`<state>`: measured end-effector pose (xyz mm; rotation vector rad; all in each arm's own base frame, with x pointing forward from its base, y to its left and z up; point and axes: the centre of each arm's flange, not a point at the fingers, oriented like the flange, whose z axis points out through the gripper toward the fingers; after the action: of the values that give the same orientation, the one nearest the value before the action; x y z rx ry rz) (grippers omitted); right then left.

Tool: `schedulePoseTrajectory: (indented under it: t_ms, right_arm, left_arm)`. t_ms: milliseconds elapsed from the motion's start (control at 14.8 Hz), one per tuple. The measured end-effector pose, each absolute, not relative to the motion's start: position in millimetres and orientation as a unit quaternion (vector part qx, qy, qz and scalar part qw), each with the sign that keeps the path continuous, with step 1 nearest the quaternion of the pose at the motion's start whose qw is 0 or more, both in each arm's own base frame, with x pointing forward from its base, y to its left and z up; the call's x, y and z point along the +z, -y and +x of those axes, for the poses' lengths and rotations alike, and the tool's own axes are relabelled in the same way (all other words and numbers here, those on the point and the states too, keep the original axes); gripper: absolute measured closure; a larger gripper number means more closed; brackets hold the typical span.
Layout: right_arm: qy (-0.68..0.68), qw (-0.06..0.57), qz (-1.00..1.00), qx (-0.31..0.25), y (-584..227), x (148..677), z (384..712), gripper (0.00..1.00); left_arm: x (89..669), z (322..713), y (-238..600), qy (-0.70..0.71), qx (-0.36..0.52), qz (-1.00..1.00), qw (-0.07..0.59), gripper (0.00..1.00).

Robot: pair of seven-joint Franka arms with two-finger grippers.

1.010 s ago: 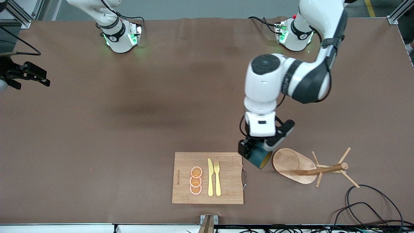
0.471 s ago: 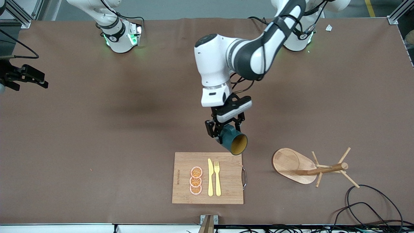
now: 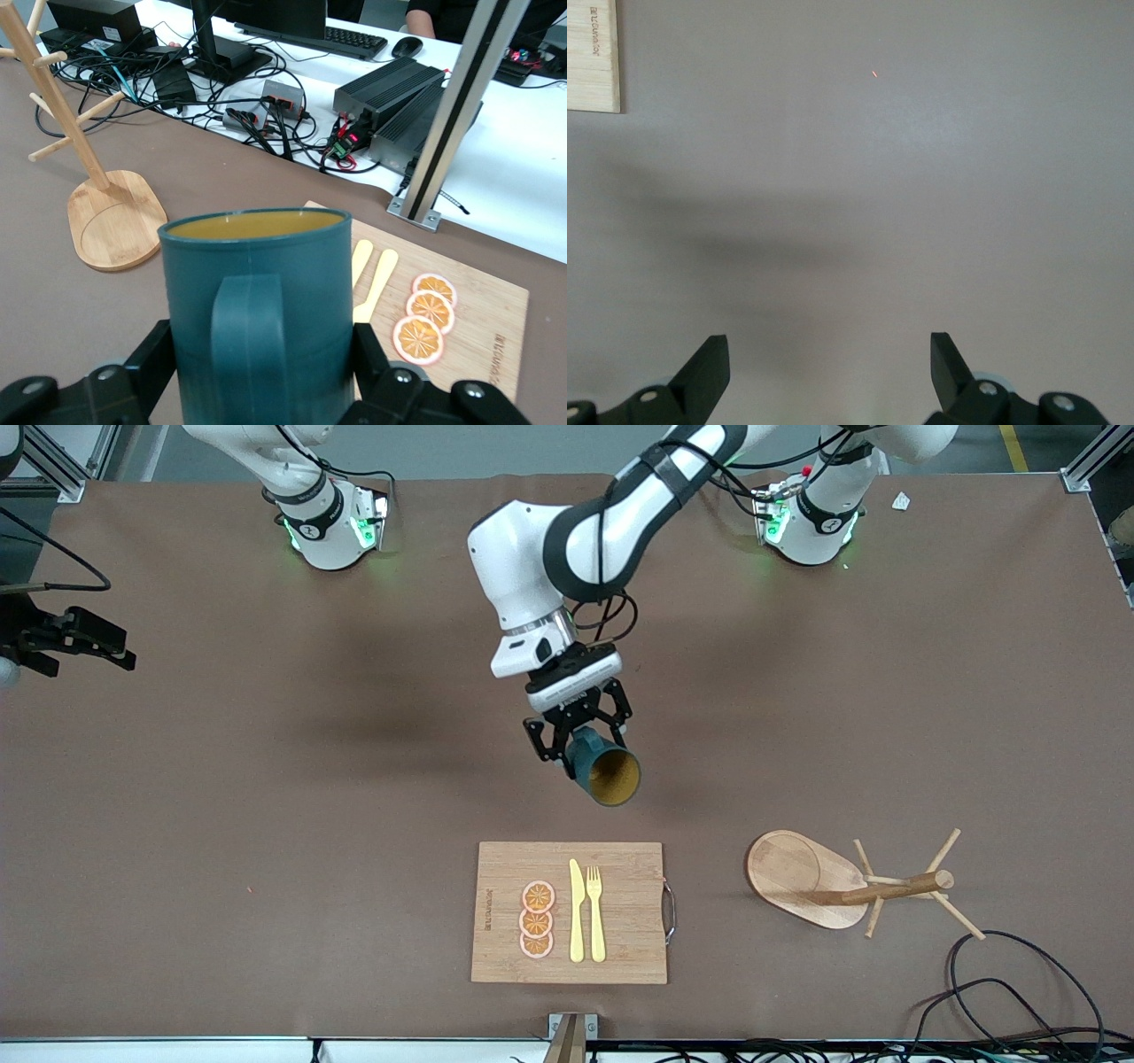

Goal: Transfer cup from left to right arm and place
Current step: 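Carry the mug across the table and lower it with the left gripper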

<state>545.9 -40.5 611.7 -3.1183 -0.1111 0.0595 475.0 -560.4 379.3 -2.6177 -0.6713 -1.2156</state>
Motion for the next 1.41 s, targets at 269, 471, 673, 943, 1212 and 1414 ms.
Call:
schedulePoseTrajectory:
  t_ms: [269, 471, 673, 943, 1212, 1414]
  right_arm:
    - [0.036, 0.010, -0.999, 0.019, 40.0, 611.7, 546.0, 0.00]
    - [0.036, 0.010, -0.999, 0.019, 39.8, 611.6, 546.0, 0.00]
    - [0.036, 0.010, -0.999, 0.019, 39.8, 611.6, 546.0, 0.00]
    - [0.038, 0.010, -0.999, 0.019, 39.8, 611.6, 546.0, 0.00]
    - [0.040, 0.010, -0.999, 0.019, 39.8, 611.6, 546.0, 0.00]
    - [0.041, 0.010, -0.999, 0.019, 39.8, 611.5, 546.0, 0.00]
  left_arm:
    - [370.0, 455.7, 575.5, 0.244, -0.435, -0.863, 0.080, 0.15]
    - [340.1, 430.3, 592.2, 0.246, -0.453, -0.852, 0.090, 0.15]
    - [300.6, 402.6, 609.9, 0.239, -0.477, -0.841, 0.093, 0.15]
    - [244.9, 375.5, 618.1, 0.221, -0.518, -0.818, 0.118, 0.15]
    - [196.4, 347.1, 621.1, 0.186, -0.554, -0.797, 0.152, 0.15]
    - [172.9, 333.6, 623.0, 0.163, -0.565, -0.793, 0.161, 0.15]
